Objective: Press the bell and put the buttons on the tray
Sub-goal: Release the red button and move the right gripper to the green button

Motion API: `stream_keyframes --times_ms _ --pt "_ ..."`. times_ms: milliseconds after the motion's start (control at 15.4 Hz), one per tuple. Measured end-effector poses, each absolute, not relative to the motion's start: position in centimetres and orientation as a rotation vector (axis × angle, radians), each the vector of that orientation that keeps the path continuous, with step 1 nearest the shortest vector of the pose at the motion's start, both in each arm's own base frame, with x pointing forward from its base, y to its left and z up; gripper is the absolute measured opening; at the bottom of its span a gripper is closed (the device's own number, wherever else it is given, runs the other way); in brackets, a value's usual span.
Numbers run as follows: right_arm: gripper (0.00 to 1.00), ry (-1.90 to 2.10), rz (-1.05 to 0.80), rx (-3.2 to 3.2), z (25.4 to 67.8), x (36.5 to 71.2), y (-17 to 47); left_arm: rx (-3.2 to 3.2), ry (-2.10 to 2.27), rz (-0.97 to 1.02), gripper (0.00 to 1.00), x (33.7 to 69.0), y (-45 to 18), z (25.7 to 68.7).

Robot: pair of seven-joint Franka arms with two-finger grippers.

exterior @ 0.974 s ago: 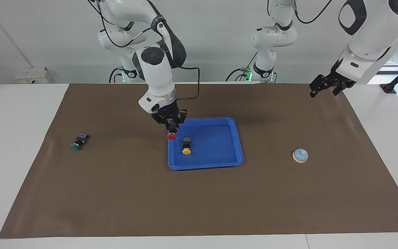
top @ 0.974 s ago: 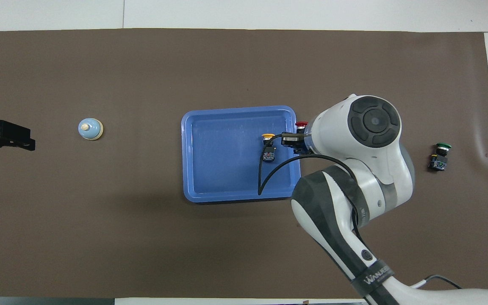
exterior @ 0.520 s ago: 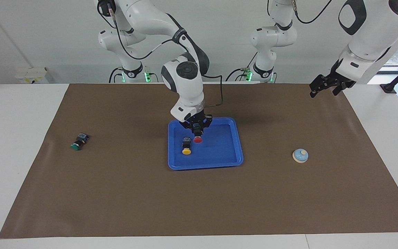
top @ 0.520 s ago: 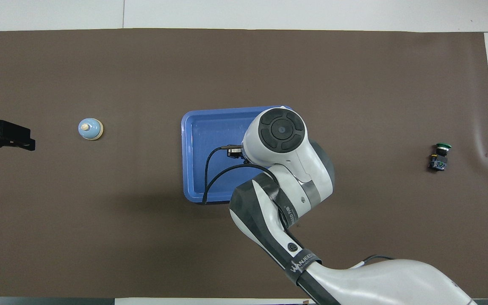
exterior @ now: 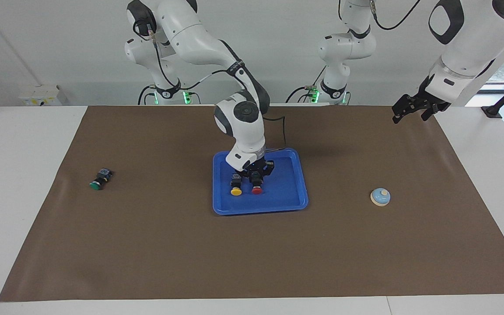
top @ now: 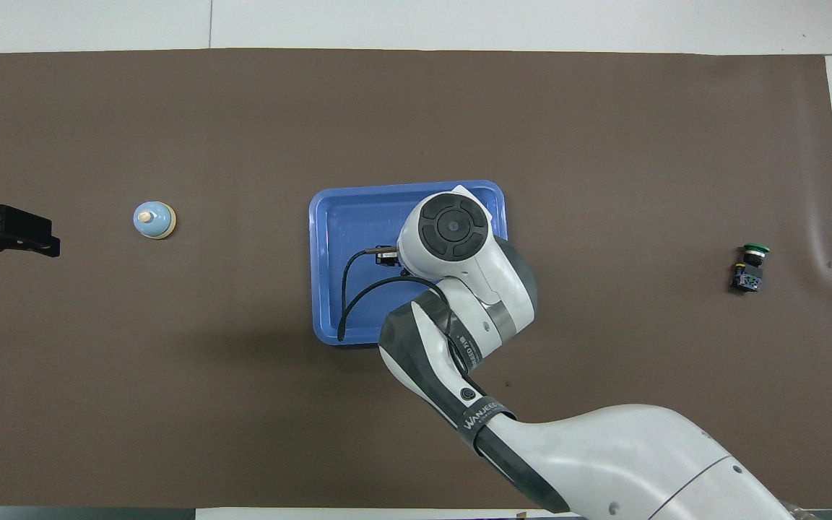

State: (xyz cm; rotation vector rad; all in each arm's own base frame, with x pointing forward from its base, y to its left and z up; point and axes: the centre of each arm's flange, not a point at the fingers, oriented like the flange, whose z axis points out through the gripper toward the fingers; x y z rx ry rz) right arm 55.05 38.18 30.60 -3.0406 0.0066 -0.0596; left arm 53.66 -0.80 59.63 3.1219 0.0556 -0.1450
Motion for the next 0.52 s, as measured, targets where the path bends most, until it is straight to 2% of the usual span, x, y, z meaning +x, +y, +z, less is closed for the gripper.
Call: stream_keyframes --times_ms 65,130,455,520 --pt "0.41 0.01 -0.061 -3.041 30.6 55.1 38.1 3.122 0.056 -0.145 1.0 53.7 -0.8 59.6" --pt "0.46 0.021 -0.06 -3.042 30.6 55.2 38.0 3.122 0.056 -0.145 1.0 53.7 -0.8 59.6" --pt "0.97 0.099 -0.007 -3.065 33.3 55.9 38.0 3.122 0.056 -0.145 1.0 53.7 -0.8 59.6" --pt "1.0 0.108 0.003 -3.07 34.4 56.2 37.8 3.122 0.056 -0.145 1.0 53.7 -0.8 59.6"
